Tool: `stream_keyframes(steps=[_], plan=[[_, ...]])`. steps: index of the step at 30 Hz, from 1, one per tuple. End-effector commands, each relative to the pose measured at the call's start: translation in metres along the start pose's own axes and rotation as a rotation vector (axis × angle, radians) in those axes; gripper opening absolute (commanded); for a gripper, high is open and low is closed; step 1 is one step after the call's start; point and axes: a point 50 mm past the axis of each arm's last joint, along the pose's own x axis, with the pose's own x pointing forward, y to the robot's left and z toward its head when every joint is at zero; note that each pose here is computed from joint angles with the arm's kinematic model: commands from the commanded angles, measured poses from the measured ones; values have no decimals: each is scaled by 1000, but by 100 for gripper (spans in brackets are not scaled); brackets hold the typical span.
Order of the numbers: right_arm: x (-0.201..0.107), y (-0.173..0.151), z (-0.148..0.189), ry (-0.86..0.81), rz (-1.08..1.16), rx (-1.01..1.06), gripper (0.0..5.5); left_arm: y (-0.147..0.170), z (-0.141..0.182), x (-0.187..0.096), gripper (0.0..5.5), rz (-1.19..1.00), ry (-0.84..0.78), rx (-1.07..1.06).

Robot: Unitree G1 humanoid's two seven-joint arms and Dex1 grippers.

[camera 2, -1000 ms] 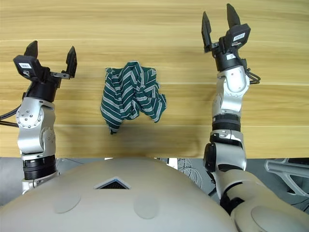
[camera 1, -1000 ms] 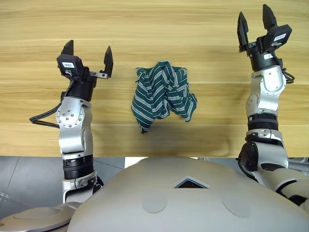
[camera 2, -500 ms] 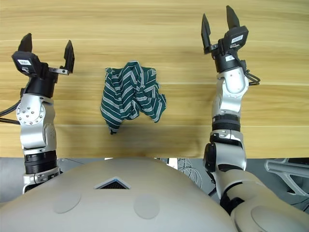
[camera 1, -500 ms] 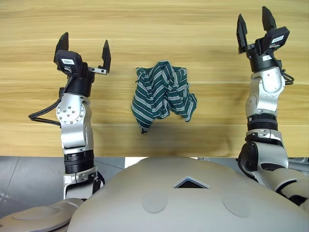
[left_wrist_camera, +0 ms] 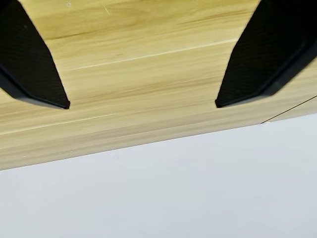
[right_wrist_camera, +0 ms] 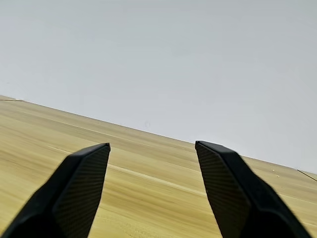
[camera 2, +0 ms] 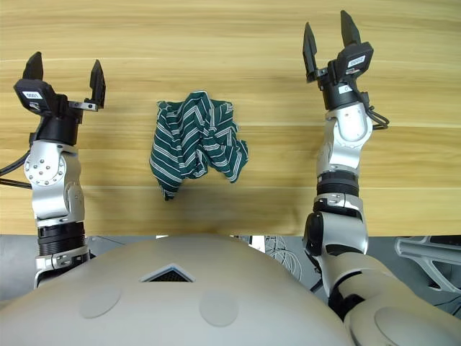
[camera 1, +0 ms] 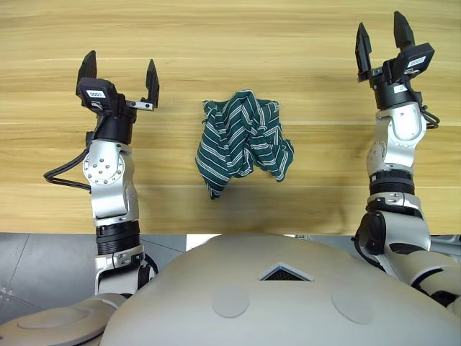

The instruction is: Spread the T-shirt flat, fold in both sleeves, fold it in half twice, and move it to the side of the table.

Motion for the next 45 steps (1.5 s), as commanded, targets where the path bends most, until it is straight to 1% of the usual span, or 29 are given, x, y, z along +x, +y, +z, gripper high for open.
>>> stream_keyframes(steps=[1, 9, 11, 13, 16, 20, 22, 30, 31, 33, 37, 38, 45], plan=[[5, -2, 4, -23, 3, -7, 321, 2, 1, 1, 538, 0, -11, -9], [5, -1, 4, -17, 9, -15, 321, 0, 1, 1, 538, -10, 0, -41], [6, 0, 4, -17, 12, -15, 321, -2, 2, 0, 538, -20, 5, -90], [6, 0, 4, -18, 13, -16, 321, -12, 8, -1, 538, -48, 52, -122], [5, 1, 2, -15, 9, -15, 321, -39, 18, -10, 538, -150, 150, -159], [4, 3, 2, -16, 10, -18, 321, -67, 40, -20, 538, -219, 191, -241], [4, 3, 2, -17, 9, -20, 321, -81, 46, -24, 538, -254, 217, -230], [5, 15, 15, -70, 77, -30, 321, -108, 24, -35, 538, -292, 385, -129], [4, 16, 15, -68, 76, -29, 321, -109, 20, -35, 515, -290, 401, -131], [2, 20, 17, -70, 99, -27, 321, -110, 16, -35, 489, -284, 420, -131], [-6, 38, 31, -86, 245, -18, 321, -108, 14, -35, 429, -273, 425, -126], [-7, 42, 35, -93, 274, -33, 321, -107, 14, -35, 421, -269, 425, -128], [-11, 56, 36, -83, 328, -69, 321, -107, 13, -34, 303, -280, 424, -145]])
